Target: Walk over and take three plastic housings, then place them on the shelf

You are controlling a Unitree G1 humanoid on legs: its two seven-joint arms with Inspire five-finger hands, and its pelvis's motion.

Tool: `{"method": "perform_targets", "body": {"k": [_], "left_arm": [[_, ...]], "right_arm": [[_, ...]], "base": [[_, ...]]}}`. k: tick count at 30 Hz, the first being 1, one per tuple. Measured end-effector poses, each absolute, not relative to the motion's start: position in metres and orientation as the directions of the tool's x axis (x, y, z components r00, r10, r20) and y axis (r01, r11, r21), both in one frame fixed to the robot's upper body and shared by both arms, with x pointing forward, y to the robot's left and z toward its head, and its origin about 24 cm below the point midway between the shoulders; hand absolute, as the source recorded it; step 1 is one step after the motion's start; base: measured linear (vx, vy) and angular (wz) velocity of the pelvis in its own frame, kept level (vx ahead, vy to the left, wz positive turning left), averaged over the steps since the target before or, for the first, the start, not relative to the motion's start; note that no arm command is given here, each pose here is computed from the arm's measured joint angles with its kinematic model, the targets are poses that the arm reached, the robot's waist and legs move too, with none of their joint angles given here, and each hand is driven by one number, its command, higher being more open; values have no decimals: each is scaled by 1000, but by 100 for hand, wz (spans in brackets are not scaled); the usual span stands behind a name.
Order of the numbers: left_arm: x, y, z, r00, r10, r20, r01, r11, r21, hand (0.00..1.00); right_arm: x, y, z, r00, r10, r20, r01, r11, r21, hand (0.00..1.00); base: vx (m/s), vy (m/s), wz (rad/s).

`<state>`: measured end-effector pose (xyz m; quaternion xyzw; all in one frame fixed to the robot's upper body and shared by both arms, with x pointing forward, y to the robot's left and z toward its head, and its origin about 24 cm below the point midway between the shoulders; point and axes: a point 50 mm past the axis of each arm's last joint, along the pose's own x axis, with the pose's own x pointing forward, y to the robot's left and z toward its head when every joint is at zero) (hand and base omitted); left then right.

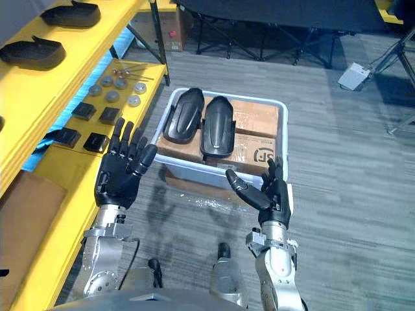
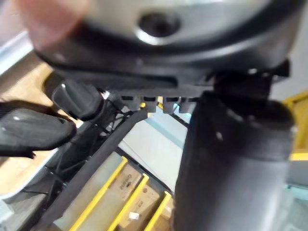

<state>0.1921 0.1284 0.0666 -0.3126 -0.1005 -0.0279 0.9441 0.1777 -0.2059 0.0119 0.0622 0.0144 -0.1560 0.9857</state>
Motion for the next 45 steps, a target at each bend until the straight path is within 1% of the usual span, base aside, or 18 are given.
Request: {"method": "perform_targets", "body": {"k": [3, 6, 8, 10, 13, 15, 19, 22, 24, 27, 31, 33, 34, 35, 38, 39, 42, 45], "left_arm": [[193, 136, 53, 993, 3, 120, 52, 891, -450, 100], [196, 137, 54, 992, -6, 122, 58, 902, -428, 100], [201, 134, 58, 990, -32, 141, 87, 911, -403, 100], [206, 129, 62, 985, -77, 155, 132, 915, -381, 100], [209, 127, 64, 981, -114, 158, 165, 916, -366, 100], [209, 125, 62, 976, -163, 145, 204, 918, -341, 100], [209, 120, 55, 967, -221, 123, 250, 908, -335, 100], [211, 114, 43, 963, -258, 77, 268, 904, -334, 100], [211, 109, 38, 958, -281, 57, 283, 898, -337, 100], [216, 102, 38, 951, -302, 61, 304, 891, -338, 100], [225, 93, 30, 951, -309, 25, 298, 891, -342, 100], [227, 89, 24, 952, -305, -9, 283, 895, -344, 100], [227, 88, 16, 955, -292, -47, 259, 904, -341, 100], [227, 86, 14, 955, -292, -58, 256, 904, -341, 100], [225, 80, 7, 956, -278, -98, 221, 896, -386, 100], [226, 77, 3, 955, -275, -114, 207, 890, -407, 100], [227, 67, -3, 950, -279, -141, 200, 889, -413, 100], [225, 56, -3, 946, -290, -144, 199, 872, -447, 100]], "right_arm": [[182, -210, 8, 929, -363, -68, 369, 923, 110, 100], [198, -217, 14, 906, -423, -32, 423, 899, 112, 100], [223, -231, 21, 875, -484, 3, 480, 869, 116, 100], [250, -252, 33, 827, -561, 37, 555, 825, 102, 100], [279, -273, 55, 787, -610, 92, 606, 792, 73, 100], [301, -291, 82, 766, -625, 151, 626, 779, 45, 100], [326, -311, 124, 755, -618, 220, 624, 780, 47, 100], [340, -317, 143, 782, -578, 233, 587, 809, 36, 100], [350, -316, 155, 806, -545, 233, 561, 828, -6, 100], [358, -319, 160, 818, -543, 192, 561, 826, -55, 100], [361, -334, 153, 788, -614, 50, 616, 782, -94, 100], [360, -340, 160, 775, -630, 55, 632, 768, -102, 100], [363, -344, 175, 760, -647, 60, 650, 753, -101, 100], [363, -348, 180, 746, -663, 60, 666, 739, -101, 100], [361, -357, 198, 695, -715, 73, 719, 689, -90, 100], [360, -361, 202, 673, -736, 70, 739, 667, -96, 0], [352, -375, 210, 613, -787, 62, 788, 605, -114, 0], [334, -401, 222, 527, -849, 41, 843, 517, -146, 0]], "base": [[32, 71, -20], [30, 32, 3], [-50, 21, 8], [-104, 9, 13], [-85, 8, 16], [-66, 1, 18], [-32, 11, 12], [-35, 51, -4], [-56, 63, -22], [-89, 77, -15], [-127, 92, -4], [-124, 72, -2], [-127, 77, -8], [-90, 65, -12], [-40, 53, -2], [-33, 67, -5], [-22, 43, -1], [14, 45, 4]]}}
